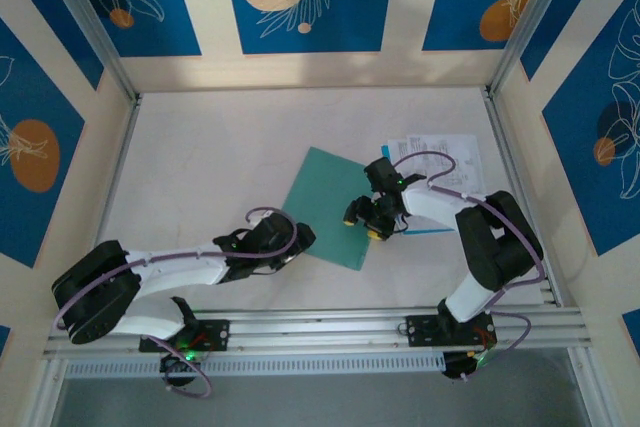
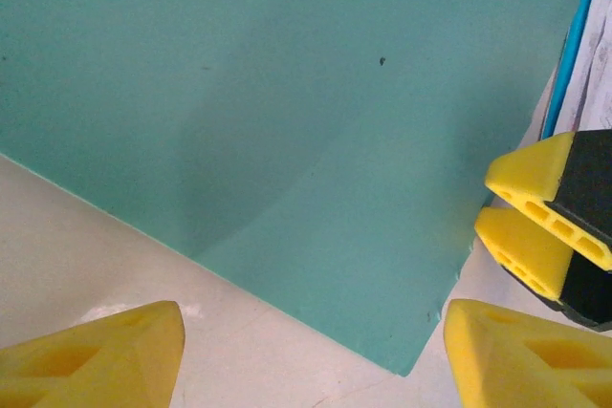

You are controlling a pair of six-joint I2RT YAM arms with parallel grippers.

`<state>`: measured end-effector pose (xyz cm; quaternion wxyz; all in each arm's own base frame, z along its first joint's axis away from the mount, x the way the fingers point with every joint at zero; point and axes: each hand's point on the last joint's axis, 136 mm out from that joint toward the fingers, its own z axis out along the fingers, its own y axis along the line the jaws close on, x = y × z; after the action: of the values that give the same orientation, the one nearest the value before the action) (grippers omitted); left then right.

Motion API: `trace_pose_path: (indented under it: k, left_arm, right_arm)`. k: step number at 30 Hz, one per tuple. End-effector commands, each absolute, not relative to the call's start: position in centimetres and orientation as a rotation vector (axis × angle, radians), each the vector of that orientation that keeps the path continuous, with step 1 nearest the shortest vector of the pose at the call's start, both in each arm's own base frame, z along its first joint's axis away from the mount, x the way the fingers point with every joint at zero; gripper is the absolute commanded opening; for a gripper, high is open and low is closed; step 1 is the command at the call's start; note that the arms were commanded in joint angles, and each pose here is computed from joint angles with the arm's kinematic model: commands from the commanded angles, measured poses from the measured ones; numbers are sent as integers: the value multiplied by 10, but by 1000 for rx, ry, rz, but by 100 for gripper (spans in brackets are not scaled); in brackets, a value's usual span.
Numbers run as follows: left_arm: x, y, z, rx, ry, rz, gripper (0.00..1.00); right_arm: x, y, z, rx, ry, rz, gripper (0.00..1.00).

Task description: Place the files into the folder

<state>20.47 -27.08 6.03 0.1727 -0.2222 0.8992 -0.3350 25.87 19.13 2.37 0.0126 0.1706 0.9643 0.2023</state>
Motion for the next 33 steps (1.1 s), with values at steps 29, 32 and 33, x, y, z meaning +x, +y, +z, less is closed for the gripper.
trace_pose_path:
  k: [29,32,33]
  left_arm:
    - [222,-280,45,-867,2278,-1120,57]
    - [221,-281,50,-858,2247,-1132,53]
    - [221,-282,51,-857,2235,-1136,52]
  right_arm:
    - [235,177,-5,552,3110,546,68]
    - [236,177,-7,555,3114,551,68]
    - [236,178,-7,553,3115,556,68]
